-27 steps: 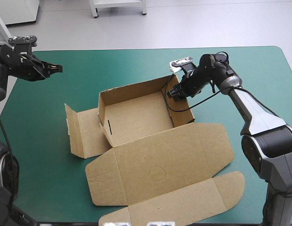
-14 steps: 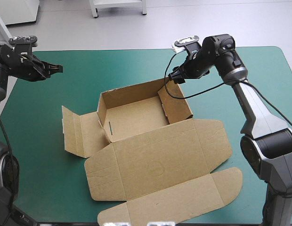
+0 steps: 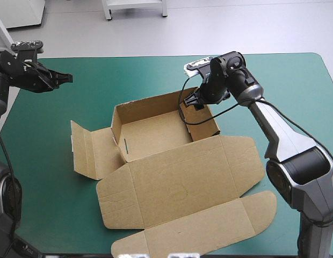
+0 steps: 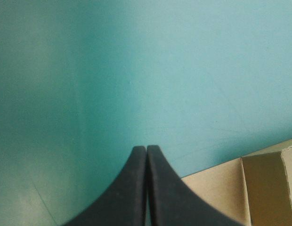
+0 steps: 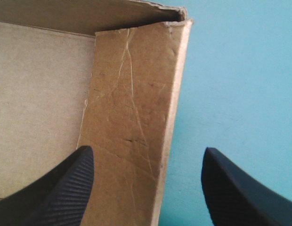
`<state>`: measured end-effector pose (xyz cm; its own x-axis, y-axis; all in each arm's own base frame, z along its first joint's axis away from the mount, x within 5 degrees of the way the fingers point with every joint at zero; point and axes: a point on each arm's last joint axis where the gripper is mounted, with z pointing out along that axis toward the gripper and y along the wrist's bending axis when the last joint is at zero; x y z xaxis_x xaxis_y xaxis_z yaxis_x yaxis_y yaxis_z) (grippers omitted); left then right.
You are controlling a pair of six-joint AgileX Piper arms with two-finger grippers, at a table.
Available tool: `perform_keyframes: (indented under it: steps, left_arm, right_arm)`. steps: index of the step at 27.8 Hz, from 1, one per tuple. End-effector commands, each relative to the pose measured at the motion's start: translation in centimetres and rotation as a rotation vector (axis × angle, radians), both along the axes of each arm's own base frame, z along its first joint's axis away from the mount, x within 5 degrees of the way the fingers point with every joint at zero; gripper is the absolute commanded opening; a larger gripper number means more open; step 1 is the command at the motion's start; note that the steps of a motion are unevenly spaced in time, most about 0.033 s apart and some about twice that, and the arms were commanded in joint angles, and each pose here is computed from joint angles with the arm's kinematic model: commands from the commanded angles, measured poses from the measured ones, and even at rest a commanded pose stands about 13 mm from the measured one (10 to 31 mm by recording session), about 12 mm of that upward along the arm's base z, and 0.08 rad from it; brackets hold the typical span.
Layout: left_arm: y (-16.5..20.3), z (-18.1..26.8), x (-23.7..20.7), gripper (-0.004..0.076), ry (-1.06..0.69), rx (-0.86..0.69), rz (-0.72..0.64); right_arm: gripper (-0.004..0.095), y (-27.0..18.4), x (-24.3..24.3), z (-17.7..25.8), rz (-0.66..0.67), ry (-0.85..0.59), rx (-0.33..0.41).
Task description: Fold the box
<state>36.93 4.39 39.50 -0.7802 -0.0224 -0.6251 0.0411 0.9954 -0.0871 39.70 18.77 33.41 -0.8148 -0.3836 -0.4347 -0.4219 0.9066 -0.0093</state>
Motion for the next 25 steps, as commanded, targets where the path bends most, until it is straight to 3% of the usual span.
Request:
perform_keyframes:
  steps: [1, 6, 10, 17, 20, 25]
  left_arm:
    - [-0.3, 2.6, -1.0, -0.0008, -0.108, -0.009, 0.005]
    - [-0.3, 2.6, -1.0, -0.0008, -0.108, -0.009, 0.005]
    - [-0.3, 2.6, -1.0, -0.0008, -0.107, -0.008, 0.004]
    - [-0.3, 2.6, -1.0, -0.0008, -0.103, -0.008, 0.003]
    - [-0.3, 2.6, -1.0, -0.0008, -0.102, -0.008, 0.003]
    - [-0.3, 2.5, -1.1, -0.0008, -0.099, -0.01, -0.001]
  right_arm:
    - [0.0604, -0.5, -0.3, 1.6, -0.014, -0.037, 0.018]
    - [0.0597, -0.1, 0.5, -0.1, -0.013, 0.0, 0.008]
    - [0.0532, 0.0, 0.7, -0.7, -0.015, 0.012, 0.003]
    - [0.0208, -0.2, 1.0, -1.1, -0.005, 0.003, -0.037]
    - [-0.0021, -0.4, 1.2, -1.2, 0.004, 0.004, -0.047]
    - [-0.001, -1.4, 1.5, -0.9, -0.018, -0.017, -0.072]
